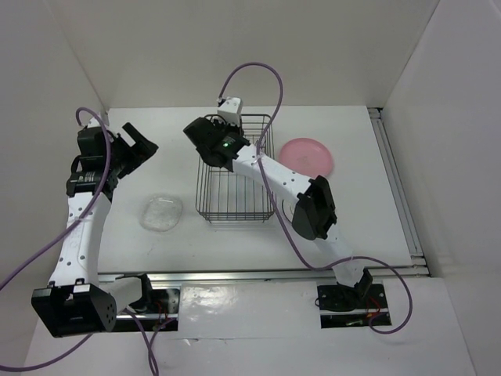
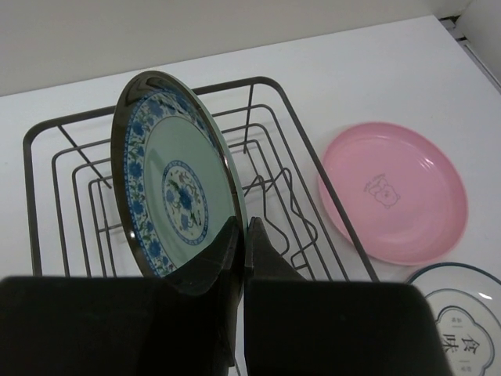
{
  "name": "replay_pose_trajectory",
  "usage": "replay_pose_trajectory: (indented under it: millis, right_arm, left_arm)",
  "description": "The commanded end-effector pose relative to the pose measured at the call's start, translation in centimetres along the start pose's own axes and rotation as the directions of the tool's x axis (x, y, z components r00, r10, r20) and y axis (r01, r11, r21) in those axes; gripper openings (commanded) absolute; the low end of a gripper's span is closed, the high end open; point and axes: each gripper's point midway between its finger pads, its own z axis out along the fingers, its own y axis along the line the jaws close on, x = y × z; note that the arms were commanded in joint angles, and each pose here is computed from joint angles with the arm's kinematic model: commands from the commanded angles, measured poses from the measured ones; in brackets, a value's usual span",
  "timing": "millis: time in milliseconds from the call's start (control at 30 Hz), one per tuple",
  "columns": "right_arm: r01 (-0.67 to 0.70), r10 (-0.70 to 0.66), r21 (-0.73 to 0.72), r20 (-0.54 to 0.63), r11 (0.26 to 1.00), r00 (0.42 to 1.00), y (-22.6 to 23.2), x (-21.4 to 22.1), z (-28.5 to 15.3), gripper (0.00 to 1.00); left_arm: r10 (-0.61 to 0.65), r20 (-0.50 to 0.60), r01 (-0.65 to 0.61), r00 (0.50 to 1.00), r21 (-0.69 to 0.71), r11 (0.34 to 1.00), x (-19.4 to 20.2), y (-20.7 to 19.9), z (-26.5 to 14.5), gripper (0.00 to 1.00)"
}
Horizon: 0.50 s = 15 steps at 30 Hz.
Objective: Load the plates into the dish rack
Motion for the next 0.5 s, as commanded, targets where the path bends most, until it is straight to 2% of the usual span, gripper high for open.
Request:
replay_pose_trajectory:
  millis: [0,167,467]
  right_arm:
    - [-0.078,0.077,0.027,0.046,0.997,0.996,0.1,-1.8,-0.4,0.0]
    - [-0.073,0.073,0.018,0.037,0.997,0.997,1.1,-0.2,0.1,0.0]
    - [-0.065,0.065,-0.008,0.039,0.998,0.997,2.4,0.0,0.4,0.0]
  left_arm:
    - [0.006,0.041,-0.008,0.999,0.046,0.999,-1.7,-1.3,-0.8,1.0]
    - [0.007,0.03,-0.009,1.0,0.062,0.998,-1.5,-1.6,-0.8,1.0]
    - [0.009,0.028,-0.011,1.0,0.083,0.997,-1.5,-2.0,-0.9,1.0]
